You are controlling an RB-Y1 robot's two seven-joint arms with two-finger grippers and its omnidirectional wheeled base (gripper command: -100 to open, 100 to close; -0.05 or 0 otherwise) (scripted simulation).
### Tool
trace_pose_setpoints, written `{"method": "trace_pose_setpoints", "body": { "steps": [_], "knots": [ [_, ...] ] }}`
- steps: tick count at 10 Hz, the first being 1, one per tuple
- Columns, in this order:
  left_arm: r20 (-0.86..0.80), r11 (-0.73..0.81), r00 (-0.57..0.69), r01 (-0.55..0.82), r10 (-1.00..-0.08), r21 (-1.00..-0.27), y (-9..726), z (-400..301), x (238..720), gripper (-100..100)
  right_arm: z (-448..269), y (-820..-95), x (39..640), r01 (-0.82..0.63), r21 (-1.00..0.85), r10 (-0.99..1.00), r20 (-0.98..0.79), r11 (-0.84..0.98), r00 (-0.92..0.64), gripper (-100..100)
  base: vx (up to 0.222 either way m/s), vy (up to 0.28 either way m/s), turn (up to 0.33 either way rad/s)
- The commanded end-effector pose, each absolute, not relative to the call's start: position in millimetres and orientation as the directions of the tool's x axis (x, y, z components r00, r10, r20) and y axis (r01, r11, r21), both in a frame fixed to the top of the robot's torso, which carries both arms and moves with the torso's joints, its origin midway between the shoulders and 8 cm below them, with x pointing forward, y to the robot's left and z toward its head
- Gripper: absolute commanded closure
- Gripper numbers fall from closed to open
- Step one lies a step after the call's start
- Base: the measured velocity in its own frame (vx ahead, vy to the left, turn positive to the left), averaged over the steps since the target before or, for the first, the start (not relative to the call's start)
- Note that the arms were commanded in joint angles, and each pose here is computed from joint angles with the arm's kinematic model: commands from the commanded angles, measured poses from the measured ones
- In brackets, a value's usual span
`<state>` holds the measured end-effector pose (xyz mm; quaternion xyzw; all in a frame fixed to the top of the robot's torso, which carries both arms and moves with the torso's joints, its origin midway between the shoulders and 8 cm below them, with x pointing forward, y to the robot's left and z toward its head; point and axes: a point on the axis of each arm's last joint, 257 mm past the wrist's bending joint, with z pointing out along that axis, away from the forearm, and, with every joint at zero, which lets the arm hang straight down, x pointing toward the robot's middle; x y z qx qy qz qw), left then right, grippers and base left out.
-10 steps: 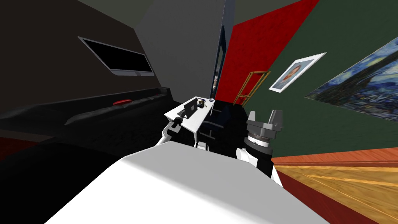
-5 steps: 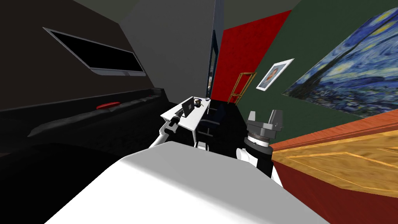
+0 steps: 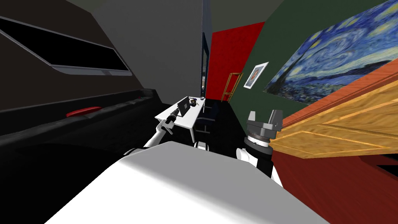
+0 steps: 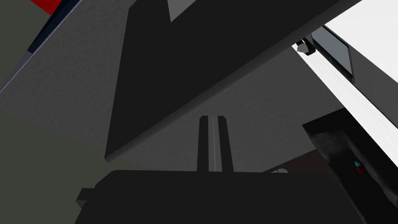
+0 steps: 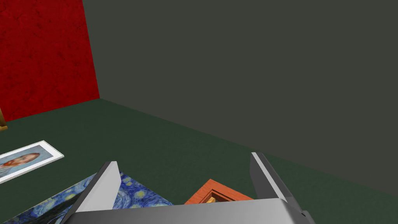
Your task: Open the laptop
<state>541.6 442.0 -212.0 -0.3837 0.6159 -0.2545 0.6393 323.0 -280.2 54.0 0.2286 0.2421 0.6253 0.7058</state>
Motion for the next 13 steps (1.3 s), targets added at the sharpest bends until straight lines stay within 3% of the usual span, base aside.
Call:
{"method": "trace_pose_setpoints", "body": {
  "steps": [1,8,10,11,13],
  "knots": [
    [-0.546,0.516,0.165,-0.195,-0.821,-0.834,492,-212,533,100,54,-280,323,-0.772,0.625,0.993,-0.056,0.114,0.101,0,-0.119,-0.014,-0.122],
    [-0.391,0.332,0.357,-0.217,-0.848,-0.918,617,-179,518,100,54,-280,323,-0.772,0.626,0.993,-0.056,0.114,0.101,0,-0.093,-0.02,-0.229],
    [-0.4,0.334,0.351,-0.233,-0.847,-0.913,616,-187,515,100,54,-280,323,-0.772,0.626,0.993,-0.056,0.114,0.101,0,-0.063,-0.013,-0.077],
    [-0.449,0.39,0.36,-0.226,-0.818,-0.893,627,-167,513,-100,54,-280,323,-0.772,0.626,0.993,-0.056,0.114,0.101,0,0.075,-0.077,0.07],
    [-0.482,0.429,0.365,-0.222,-0.796,-0.876,633,-153,512,-100,54,-280,323,-0.772,0.626,0.993,-0.056,0.114,0.101,0,0.109,-0.119,0.04]
  ]
}}
